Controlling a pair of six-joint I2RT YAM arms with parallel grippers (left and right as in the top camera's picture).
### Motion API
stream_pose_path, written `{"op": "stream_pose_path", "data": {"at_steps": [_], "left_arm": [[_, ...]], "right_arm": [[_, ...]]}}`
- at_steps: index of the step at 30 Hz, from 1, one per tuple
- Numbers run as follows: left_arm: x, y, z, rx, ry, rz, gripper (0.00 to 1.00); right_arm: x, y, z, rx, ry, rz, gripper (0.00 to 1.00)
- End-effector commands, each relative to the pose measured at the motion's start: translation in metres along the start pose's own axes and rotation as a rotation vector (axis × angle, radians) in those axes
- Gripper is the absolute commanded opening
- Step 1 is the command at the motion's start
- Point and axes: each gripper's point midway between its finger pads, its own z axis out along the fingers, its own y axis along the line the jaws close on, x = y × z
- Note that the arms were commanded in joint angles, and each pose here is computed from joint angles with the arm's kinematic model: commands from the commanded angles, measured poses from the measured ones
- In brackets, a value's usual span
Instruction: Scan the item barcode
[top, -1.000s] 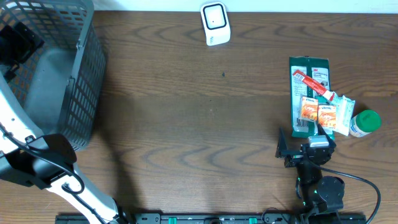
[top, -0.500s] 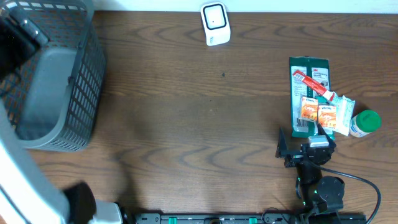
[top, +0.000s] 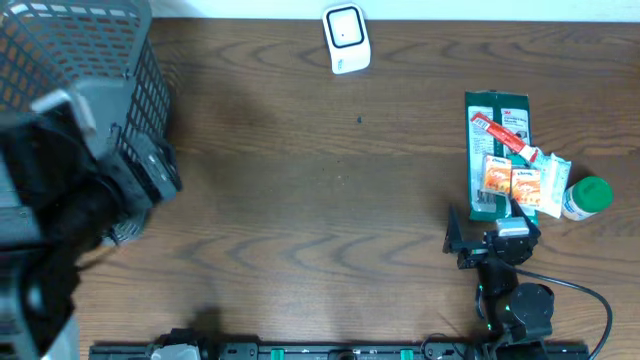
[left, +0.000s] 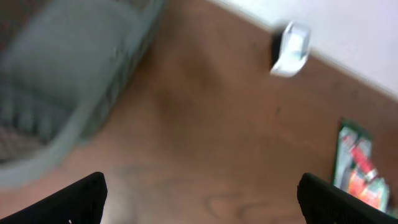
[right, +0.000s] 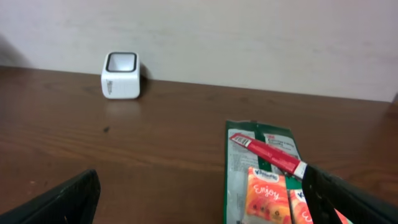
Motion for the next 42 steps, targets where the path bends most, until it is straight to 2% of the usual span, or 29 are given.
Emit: {"op": "stream_pose_path", "data": {"at_steps": [1, 5, 9, 12, 14, 19, 26, 36, 39, 42], "left_arm": [[0.046, 0.026, 0.015, -0.072, 0.087, -0.004, 0.98], [0.087, 0.042, 0.025, -0.096, 0.149, -0.011, 0.98], [0.094, 0.064, 0.032, -0.157, 0.03, 0.002, 0.98], [0.074, 0.06, 0.033, -0.098, -0.177, 0.012, 0.98], [0.055, 0.052, 0.027, -0.027, -0.366, 0.019, 0.98], [0.022, 0.035, -0.003, 0.125, -0.734, 0.039, 0.98], [0.011, 0.023, -0.036, 0.28, -1.075, 0.065, 0.98], [0.023, 0.023, -0.036, 0.432, -1.337, 0.075, 0.98], [0.029, 0.027, -0.023, 0.444, -1.363, 0.077, 0.98], [0.033, 0.03, -0.003, 0.431, -1.33, 0.074, 0.98]], "right_arm": [[0.0, -0.002, 0.0, 0.01, -0.001, -0.012, 0.99], [0.0, -0.002, 0.0, 0.011, -0.001, -0.012, 0.99], [0.0, -0.002, 0.0, 0.011, -0.001, -0.012, 0.99], [0.0, -0.002, 0.0, 0.011, -0.001, -0.012, 0.99], [0.0, -0.002, 0.0, 0.01, -0.001, -0.012, 0.99], [0.0, -0.002, 0.0, 0.01, -0.001, -0.012, 0.99], [0.0, -0.002, 0.0, 0.01, -0.001, -0.012, 0.99], [0.0, -0.002, 0.0, 0.011, -0.001, -0.012, 0.99], [0.0, -0.002, 0.0, 0.011, -0.001, -0.012, 0.99], [0.0, -0.002, 0.0, 0.01, -0.001, -0.012, 0.99]]}}
